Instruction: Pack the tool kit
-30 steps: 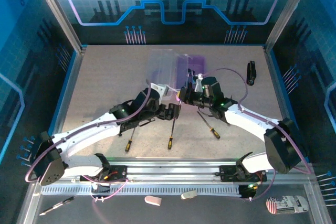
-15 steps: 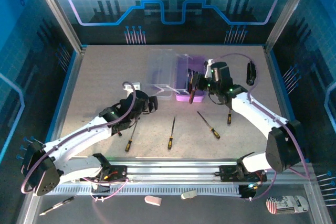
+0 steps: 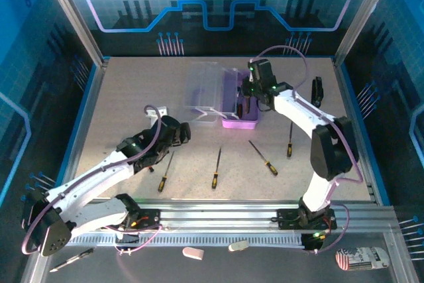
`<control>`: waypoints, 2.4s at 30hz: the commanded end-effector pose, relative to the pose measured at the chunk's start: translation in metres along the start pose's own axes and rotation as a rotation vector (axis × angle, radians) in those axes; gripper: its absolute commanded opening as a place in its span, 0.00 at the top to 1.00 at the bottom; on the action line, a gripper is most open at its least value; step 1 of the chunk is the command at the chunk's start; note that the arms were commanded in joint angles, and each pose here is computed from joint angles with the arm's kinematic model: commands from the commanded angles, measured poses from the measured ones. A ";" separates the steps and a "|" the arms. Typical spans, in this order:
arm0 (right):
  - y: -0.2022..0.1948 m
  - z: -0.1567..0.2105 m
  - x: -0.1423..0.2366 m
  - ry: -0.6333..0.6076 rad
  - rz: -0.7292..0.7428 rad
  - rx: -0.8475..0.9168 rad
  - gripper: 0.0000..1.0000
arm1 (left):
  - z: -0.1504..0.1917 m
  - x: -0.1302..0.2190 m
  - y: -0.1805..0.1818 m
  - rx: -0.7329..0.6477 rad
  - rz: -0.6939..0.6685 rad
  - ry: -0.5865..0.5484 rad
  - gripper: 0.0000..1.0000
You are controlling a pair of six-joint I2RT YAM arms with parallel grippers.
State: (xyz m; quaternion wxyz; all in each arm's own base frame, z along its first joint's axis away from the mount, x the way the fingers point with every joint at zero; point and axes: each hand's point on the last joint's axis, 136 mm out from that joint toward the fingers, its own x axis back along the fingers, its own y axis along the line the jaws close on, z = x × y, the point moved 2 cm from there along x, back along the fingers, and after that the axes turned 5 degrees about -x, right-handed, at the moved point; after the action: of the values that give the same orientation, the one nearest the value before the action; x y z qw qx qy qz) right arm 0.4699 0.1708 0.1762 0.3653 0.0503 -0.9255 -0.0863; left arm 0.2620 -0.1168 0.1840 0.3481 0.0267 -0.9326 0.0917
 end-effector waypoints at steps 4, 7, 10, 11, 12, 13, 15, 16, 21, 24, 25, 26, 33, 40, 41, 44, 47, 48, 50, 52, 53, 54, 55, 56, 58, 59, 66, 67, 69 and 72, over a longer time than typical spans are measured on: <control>-0.020 -0.012 -0.049 0.041 0.116 0.011 0.93 | 0.002 0.010 0.018 0.018 -0.026 -0.009 0.01; -0.022 -0.010 -0.066 0.090 0.135 0.016 0.94 | 0.004 0.009 0.019 0.025 -0.019 0.001 0.01; -0.025 -0.004 -0.075 0.121 0.143 0.018 0.93 | 0.005 0.007 0.019 0.025 -0.023 0.013 0.01; -0.027 -0.001 -0.078 0.132 0.146 0.012 0.93 | 0.005 0.007 0.019 0.025 -0.023 0.016 0.01; -0.028 0.002 -0.081 0.140 0.142 0.006 0.93 | 0.005 0.007 0.018 0.025 -0.021 0.019 0.01; -0.028 0.003 -0.083 0.149 0.138 0.003 0.93 | 0.005 0.007 0.018 0.025 -0.018 0.021 0.01; -0.030 0.007 -0.088 0.174 0.144 0.008 0.93 | 0.004 0.006 0.017 0.024 -0.015 0.021 0.01; -0.030 0.009 -0.090 0.185 0.145 0.009 0.92 | 0.004 0.006 0.016 0.021 -0.015 0.025 0.01; -0.033 0.019 -0.101 0.240 0.152 0.003 0.90 | 0.005 0.002 0.012 0.019 -0.008 0.041 0.01; -0.036 0.026 -0.107 0.281 0.168 -0.018 0.89 | 0.006 -0.001 0.011 0.031 -0.005 0.054 0.01; -0.037 0.028 -0.109 0.287 0.175 -0.026 0.89 | 0.007 -0.001 0.010 0.034 0.000 0.058 0.01; -0.037 0.030 -0.110 0.292 0.173 -0.030 0.89 | 0.007 -0.001 0.009 0.037 0.003 0.060 0.01; -0.037 0.028 -0.110 0.295 0.163 -0.058 0.81 | 0.007 0.002 0.012 0.033 -0.001 0.058 0.01; -0.036 0.024 -0.110 0.309 0.151 -0.083 0.79 | 0.007 0.004 0.009 0.048 0.025 0.061 0.01; -0.037 0.026 -0.110 0.315 0.150 -0.087 0.79 | 0.006 0.004 0.009 0.048 0.026 0.060 0.01; -0.039 0.027 -0.111 0.323 0.148 -0.102 0.80 | 0.007 0.004 0.010 0.048 0.023 0.059 0.01; -0.040 0.028 -0.111 0.327 0.147 -0.109 0.79 | 0.008 0.004 0.011 0.049 0.027 0.057 0.01; -0.041 0.029 -0.112 0.327 0.149 -0.112 0.78 | 0.009 0.003 0.012 0.051 0.025 0.060 0.01; -0.040 0.029 -0.112 0.329 0.142 -0.122 0.78 | 0.010 0.002 0.012 0.051 0.025 0.063 0.01; -0.042 0.033 -0.115 0.326 0.139 -0.143 0.79 | 0.011 0.001 0.012 0.055 0.027 0.066 0.01; -0.041 0.035 -0.117 0.328 0.128 -0.150 0.79 | 0.011 0.001 0.012 0.057 0.029 0.068 0.01; -0.040 0.036 -0.117 0.330 0.123 -0.155 0.79 | 0.012 0.001 0.012 0.058 0.031 0.068 0.01; -0.040 0.036 -0.117 0.334 0.123 -0.157 0.80 | 0.012 0.001 0.012 0.062 0.031 0.069 0.01; -0.040 0.036 -0.117 0.336 0.123 -0.158 0.80 | 0.012 0.001 0.012 0.063 0.031 0.069 0.01; -0.046 0.047 -0.123 0.356 0.145 -0.162 0.81 | 0.012 0.001 0.012 0.062 0.032 0.069 0.01; -0.046 0.048 -0.124 0.349 0.143 -0.163 0.80 | 0.012 0.001 0.013 0.061 0.030 0.068 0.01; -0.045 0.035 -0.112 0.325 0.141 -0.163 0.79 | 0.012 0.000 0.012 0.063 0.034 0.066 0.01; -0.045 0.034 -0.110 0.322 0.139 -0.163 0.79 | 0.012 0.000 0.012 0.065 0.034 0.066 0.01; -0.042 0.026 -0.104 0.304 0.129 -0.163 0.77 | 0.011 0.000 0.011 0.065 0.038 0.066 0.01; -0.037 0.004 -0.082 0.250 0.111 -0.164 0.66 | 0.009 0.002 0.011 0.067 0.043 0.065 0.01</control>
State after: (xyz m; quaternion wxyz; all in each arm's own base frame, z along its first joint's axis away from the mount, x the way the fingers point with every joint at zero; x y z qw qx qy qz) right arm 0.5276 0.1588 0.0651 0.5187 -0.0164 -0.8461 -0.1217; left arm 0.2535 -0.1086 0.1746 0.3775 0.0157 -0.9190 0.1128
